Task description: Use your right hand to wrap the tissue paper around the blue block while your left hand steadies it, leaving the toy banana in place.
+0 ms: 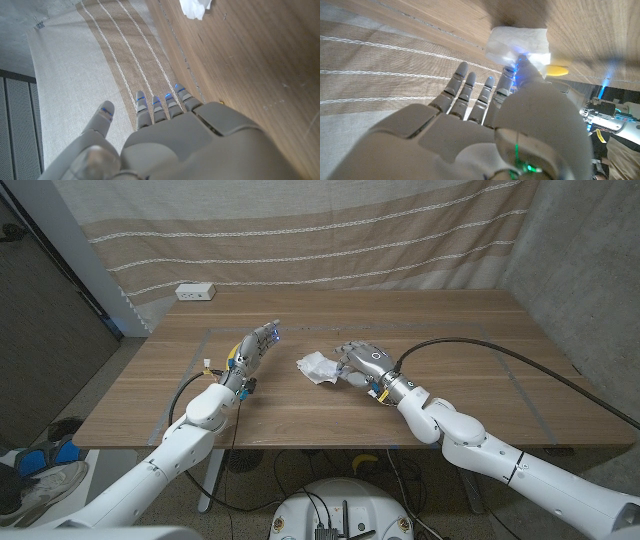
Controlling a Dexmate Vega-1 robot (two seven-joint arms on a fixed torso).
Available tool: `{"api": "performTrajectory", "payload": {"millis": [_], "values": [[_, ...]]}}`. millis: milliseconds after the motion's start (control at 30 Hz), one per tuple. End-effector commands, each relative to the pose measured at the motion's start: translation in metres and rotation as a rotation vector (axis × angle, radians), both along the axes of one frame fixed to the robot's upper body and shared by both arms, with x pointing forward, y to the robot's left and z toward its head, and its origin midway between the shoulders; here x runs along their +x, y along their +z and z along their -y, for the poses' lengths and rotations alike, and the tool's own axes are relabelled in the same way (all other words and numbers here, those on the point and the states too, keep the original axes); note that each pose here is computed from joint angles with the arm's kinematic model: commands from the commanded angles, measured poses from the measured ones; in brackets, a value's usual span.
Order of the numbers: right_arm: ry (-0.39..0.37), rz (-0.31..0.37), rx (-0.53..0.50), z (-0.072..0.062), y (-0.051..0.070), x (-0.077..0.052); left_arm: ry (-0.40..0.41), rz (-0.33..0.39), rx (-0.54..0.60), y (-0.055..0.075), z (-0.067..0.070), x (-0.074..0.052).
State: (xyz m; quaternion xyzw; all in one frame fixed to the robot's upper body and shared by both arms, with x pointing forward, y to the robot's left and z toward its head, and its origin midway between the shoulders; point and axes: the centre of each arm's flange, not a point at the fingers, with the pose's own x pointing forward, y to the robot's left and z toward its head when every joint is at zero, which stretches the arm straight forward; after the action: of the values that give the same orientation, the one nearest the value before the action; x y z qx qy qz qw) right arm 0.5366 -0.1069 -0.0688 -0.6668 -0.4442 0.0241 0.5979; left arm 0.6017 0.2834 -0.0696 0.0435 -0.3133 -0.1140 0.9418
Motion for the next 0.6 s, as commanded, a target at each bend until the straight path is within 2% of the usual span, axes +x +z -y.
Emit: {"api": "performTrajectory", "payload": {"millis": [33,267,600], "values": [[0.031,0.059,-0.093,-0.009,0.024,0.004,0.001,-0.007,-0.018,-0.005,0.000,-0.001],[0.043,0.078,-0.155,-0.018,0.035,0.007,0.003,-0.013,-0.028,-0.008,0.000,-0.001],[0.066,0.071,-0.226,-0.031,0.042,0.017,0.012,-0.016,-0.051,-0.012,-0.004,-0.002]]}}
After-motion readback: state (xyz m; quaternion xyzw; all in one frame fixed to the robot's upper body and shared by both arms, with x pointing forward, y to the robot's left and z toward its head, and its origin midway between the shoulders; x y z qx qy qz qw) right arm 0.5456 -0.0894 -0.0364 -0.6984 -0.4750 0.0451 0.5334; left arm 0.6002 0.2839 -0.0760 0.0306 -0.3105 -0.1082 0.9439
